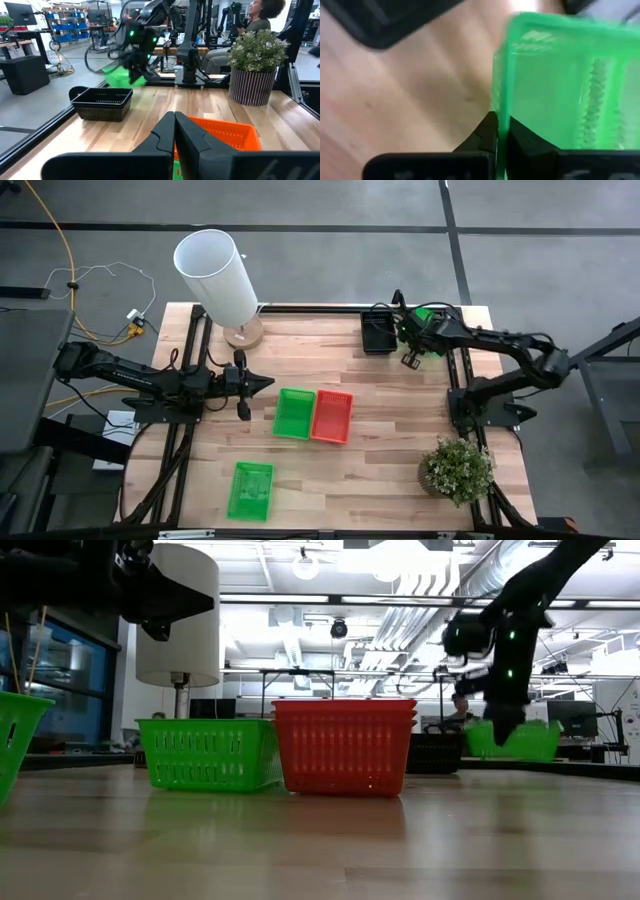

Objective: Stack baskets by color
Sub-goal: Stack the top green bin on top of the middle green bin

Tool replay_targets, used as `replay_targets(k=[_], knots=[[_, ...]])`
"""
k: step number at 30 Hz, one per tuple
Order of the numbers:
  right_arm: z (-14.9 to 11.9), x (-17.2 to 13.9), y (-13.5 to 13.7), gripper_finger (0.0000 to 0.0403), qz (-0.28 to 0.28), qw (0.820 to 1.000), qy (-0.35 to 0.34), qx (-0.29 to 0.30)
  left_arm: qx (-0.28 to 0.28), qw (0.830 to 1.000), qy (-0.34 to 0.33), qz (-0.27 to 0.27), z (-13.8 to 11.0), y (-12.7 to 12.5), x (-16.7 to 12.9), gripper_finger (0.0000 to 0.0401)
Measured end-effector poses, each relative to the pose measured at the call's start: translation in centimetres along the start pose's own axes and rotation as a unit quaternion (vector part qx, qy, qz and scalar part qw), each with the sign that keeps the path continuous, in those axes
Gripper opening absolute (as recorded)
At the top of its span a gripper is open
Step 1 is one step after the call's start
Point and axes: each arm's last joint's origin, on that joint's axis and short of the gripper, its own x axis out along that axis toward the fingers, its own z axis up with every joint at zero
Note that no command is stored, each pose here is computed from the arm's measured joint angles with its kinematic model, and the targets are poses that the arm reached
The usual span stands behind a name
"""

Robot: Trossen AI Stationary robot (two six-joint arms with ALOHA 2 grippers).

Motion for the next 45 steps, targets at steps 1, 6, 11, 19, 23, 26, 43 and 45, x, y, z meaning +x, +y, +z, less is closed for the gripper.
replay_targets(k=[1,6,11,19,23,26,43,45], knots=[[0.1,-0.7,-0.2,0.0002,-0.016,1.000,-0.012,0.006,0.000,1.000,0.000,0.000,0.0,0.0,0.0,0.0000],[0.4,-6.0,-1.8,0.0000,-0.060,0.990,-0.113,0.062,0.000,1.000,-0.001,0.000,0.0,0.0,0.0,0.0000],[-0.2,-12.9,-1.9,0.0000,0.044,0.945,-0.305,0.107,0.000,1.000,-0.001,0.000,0.0,0.0,0.0,0.0000],[-3.0,-16.5,3.5,0.0000,0.230,0.818,-0.522,0.072,0.006,0.999,-0.043,0.002,0.9,0.0,0.0,0.0000],[-3.5,-15.9,6.7,0.0000,0.290,0.783,-0.547,0.055,0.006,0.998,-0.063,-0.003,2.0,0.0,0.1,0.0000],[-3.6,-15.5,8.8,0.0000,0.322,0.763,-0.559,0.037,0.005,0.998,-0.058,-0.013,2.8,-0.2,0.4,0.0000],[-2.6,-15.9,13.4,0.0000,0.333,0.769,-0.546,-0.015,-0.001,0.999,-0.050,-0.014,3.5,-0.2,0.6,0.0000],[-2.2,-16.1,13.7,0.0000,0.340,0.754,-0.561,-0.009,-0.002,0.999,-0.050,-0.014,3.5,-0.2,0.6,0.0000]])
